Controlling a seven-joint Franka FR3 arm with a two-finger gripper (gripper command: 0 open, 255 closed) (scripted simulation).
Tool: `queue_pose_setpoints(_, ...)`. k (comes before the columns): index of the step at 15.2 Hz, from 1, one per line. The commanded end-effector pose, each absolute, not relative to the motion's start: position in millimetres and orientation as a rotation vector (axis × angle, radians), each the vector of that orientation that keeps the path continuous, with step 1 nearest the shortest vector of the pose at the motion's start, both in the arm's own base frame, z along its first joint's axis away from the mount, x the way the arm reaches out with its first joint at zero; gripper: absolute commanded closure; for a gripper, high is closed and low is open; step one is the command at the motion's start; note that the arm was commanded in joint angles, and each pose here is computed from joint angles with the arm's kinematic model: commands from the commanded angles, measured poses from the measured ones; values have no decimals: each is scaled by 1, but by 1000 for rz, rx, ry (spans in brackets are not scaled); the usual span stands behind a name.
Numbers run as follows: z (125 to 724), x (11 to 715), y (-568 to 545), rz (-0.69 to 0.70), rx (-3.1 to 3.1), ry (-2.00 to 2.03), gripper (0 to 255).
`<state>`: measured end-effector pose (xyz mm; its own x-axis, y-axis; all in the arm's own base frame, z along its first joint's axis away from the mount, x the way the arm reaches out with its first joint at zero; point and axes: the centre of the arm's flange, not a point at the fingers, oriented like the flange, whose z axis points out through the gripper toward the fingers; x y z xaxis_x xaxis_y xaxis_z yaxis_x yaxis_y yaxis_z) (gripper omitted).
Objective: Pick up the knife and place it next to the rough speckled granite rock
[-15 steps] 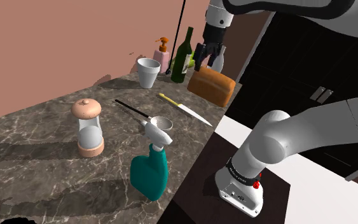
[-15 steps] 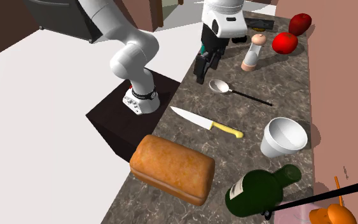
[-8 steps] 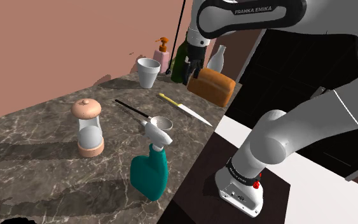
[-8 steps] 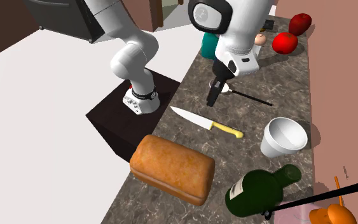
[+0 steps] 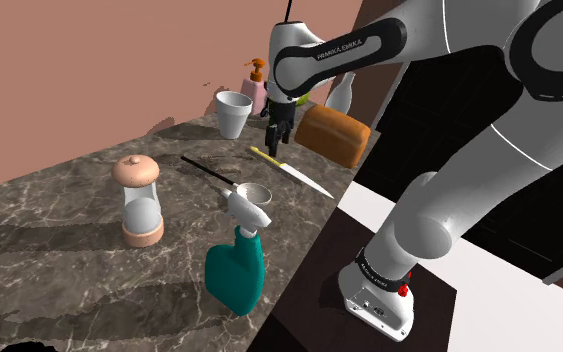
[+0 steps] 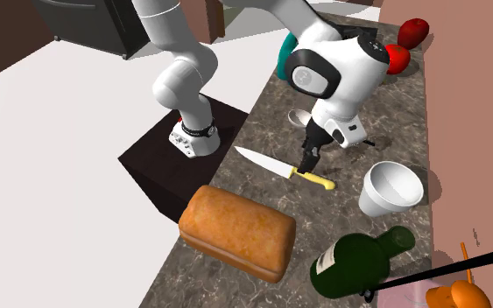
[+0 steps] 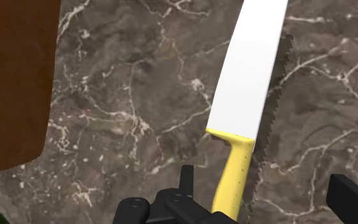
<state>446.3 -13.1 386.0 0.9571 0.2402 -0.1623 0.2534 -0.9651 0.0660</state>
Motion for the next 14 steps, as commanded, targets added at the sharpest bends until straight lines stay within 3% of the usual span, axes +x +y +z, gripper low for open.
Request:
queue_pose_setpoints(1, 371, 450, -15, -247, 3018, 411, 0)
queue_pose_setpoints(14, 337, 445, -18, -247, 3018, 411, 0)
